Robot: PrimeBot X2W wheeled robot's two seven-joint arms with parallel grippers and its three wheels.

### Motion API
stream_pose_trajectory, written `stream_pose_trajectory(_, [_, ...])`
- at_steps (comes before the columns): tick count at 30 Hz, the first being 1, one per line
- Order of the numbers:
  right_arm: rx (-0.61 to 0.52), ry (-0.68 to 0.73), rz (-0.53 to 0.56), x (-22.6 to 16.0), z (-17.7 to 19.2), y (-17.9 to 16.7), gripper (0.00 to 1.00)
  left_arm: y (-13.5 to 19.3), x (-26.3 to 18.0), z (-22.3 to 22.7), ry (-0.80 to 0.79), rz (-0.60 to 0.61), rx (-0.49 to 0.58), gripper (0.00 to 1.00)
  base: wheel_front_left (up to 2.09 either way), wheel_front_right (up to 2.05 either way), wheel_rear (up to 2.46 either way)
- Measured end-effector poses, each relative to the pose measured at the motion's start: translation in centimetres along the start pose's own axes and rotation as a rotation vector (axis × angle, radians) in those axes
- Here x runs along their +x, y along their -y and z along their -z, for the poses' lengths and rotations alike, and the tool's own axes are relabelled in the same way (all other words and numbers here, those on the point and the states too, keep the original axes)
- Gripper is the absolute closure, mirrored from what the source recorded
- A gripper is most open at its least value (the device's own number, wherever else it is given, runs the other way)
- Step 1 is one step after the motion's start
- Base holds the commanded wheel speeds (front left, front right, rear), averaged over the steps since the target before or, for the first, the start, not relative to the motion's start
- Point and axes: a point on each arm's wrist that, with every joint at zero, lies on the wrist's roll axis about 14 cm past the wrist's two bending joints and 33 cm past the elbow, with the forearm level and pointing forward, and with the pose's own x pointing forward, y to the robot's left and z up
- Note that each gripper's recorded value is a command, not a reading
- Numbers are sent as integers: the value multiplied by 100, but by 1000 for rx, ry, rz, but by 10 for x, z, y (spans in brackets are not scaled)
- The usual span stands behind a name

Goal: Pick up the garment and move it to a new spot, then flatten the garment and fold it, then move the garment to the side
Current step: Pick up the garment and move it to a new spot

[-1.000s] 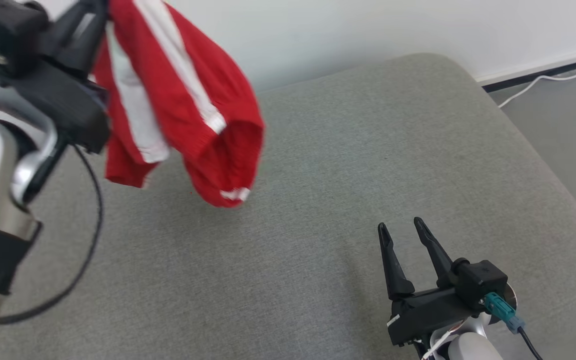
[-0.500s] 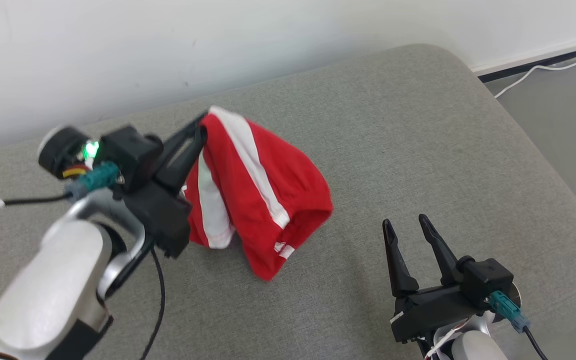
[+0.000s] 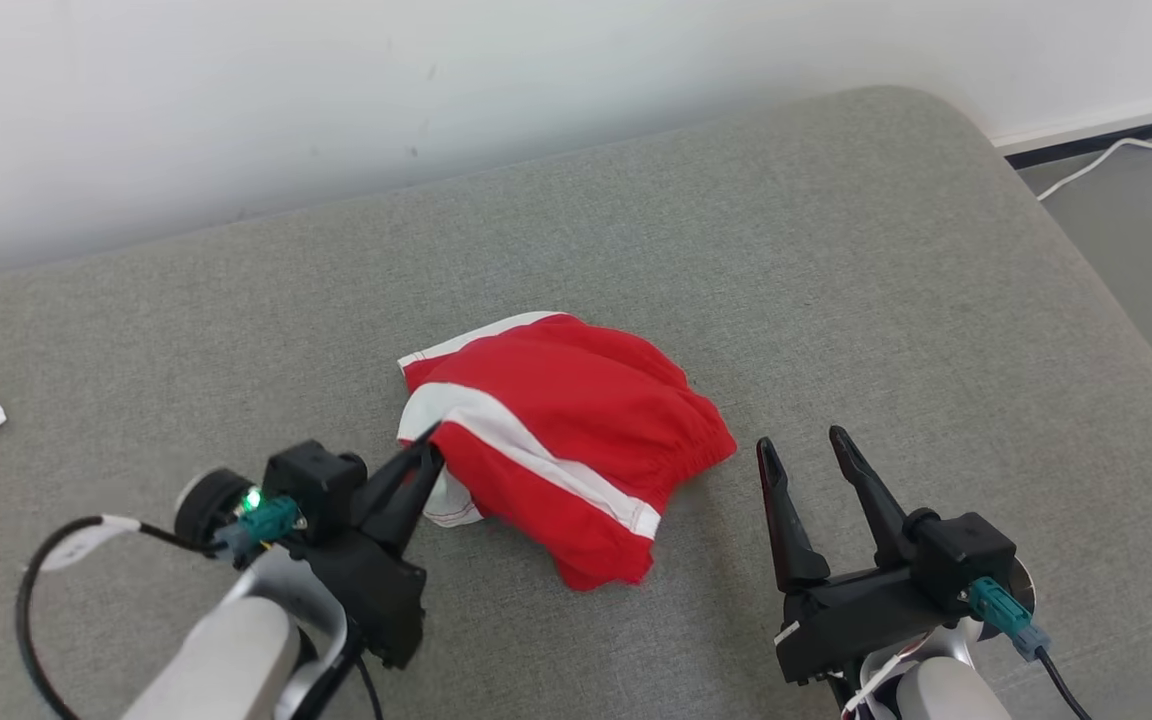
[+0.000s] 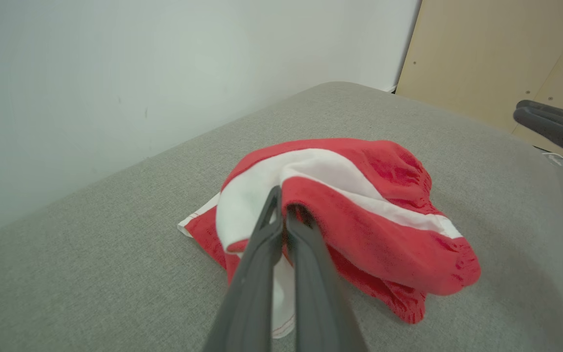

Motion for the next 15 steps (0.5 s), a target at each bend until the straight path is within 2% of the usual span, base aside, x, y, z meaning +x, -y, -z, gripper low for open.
stream_pose_trajectory(10, [-1, -2, -18, 2, 1, -6, 0, 15, -4, 23, -7, -14, -75, 99, 0, 0, 0])
stream_pose_trajectory(11, [-3, -1, -22, 3, 1, -7, 0, 17, -5, 24, -7, -14, -78, 58, 0, 0, 0])
stream_pose_trajectory(12, [-3, -1, -27, 3, 1, -8, 0, 19, -5, 26, -11, -13, -81, 0, 0, 0, 0])
stream_pose_trajectory(15, [-1, -1, -38, 4, 1, -12, 0, 29, -10, 36, -32, -6, -105, 0, 0, 0, 0])
